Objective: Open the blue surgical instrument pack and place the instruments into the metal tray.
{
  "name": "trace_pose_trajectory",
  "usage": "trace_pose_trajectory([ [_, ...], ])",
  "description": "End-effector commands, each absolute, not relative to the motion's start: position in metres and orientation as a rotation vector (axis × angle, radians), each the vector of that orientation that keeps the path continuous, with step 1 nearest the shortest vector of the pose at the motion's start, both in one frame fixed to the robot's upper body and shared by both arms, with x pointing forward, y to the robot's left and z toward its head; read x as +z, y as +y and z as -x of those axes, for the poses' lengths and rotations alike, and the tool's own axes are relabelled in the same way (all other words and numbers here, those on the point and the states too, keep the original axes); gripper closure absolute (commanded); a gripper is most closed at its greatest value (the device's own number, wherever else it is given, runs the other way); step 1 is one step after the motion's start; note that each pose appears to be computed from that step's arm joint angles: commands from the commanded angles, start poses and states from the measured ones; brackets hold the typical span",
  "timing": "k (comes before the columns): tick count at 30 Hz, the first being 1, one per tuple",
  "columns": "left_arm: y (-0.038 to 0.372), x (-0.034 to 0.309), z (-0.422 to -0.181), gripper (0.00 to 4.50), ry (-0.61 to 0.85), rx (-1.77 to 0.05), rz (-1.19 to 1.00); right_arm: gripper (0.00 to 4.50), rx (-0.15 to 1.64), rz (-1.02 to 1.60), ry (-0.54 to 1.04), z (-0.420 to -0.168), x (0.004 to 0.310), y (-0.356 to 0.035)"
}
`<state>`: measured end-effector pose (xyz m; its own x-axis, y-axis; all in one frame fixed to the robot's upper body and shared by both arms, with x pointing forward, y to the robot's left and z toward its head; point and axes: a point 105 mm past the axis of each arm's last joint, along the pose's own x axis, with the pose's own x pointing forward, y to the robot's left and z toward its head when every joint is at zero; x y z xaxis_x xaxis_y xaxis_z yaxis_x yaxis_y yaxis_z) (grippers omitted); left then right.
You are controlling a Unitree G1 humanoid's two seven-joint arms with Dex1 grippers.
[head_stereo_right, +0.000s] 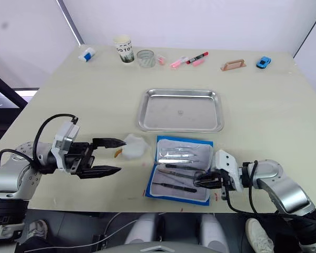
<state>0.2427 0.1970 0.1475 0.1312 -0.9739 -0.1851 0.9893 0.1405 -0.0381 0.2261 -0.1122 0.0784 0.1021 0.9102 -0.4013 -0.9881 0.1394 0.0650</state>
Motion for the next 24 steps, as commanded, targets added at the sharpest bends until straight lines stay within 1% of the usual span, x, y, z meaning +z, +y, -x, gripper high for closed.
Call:
trace_pose_trajectory([
  [1, 0.195, 0.154, -0.240, 0.00, 0.145, -1.474, -0.165, 2.67, 1.437, 0.258, 0.222, -0.230, 0.106, -0.105],
  [2, 0.195, 0.153, -0.240, 0.00, 0.143, -1.475, -0.165, 2.31, 1.447, 0.261, 0.182, -0.228, 0.111, -0.103],
  [4, 0.194, 0.152, -0.240, 0.00, 0.138, -1.479, -0.173, 1.28, 1.453, 0.226, 0.112, -0.226, 0.123, -0.098],
  [6, 0.192, 0.150, -0.240, 0.00, 0.137, -1.485, -0.171, 0.87, 1.423, 0.233, 0.088, -0.230, 0.125, -0.097],
  [13, 0.187, 0.148, -0.239, 0.00, 0.122, -1.495, -0.169, 0.87, 1.331, 0.300, 0.102, -0.246, 0.106, -0.107],
  [20, 0.186, 0.145, -0.238, 0.00, 0.121, -1.491, -0.161, 0.87, 1.310, 0.340, 0.097, -0.252, 0.088, -0.111],
  [24, 0.185, 0.143, -0.238, 0.00, 0.120, -1.485, -0.160, 0.87, 1.333, 0.368, 0.146, -0.250, 0.069, -0.114],
])
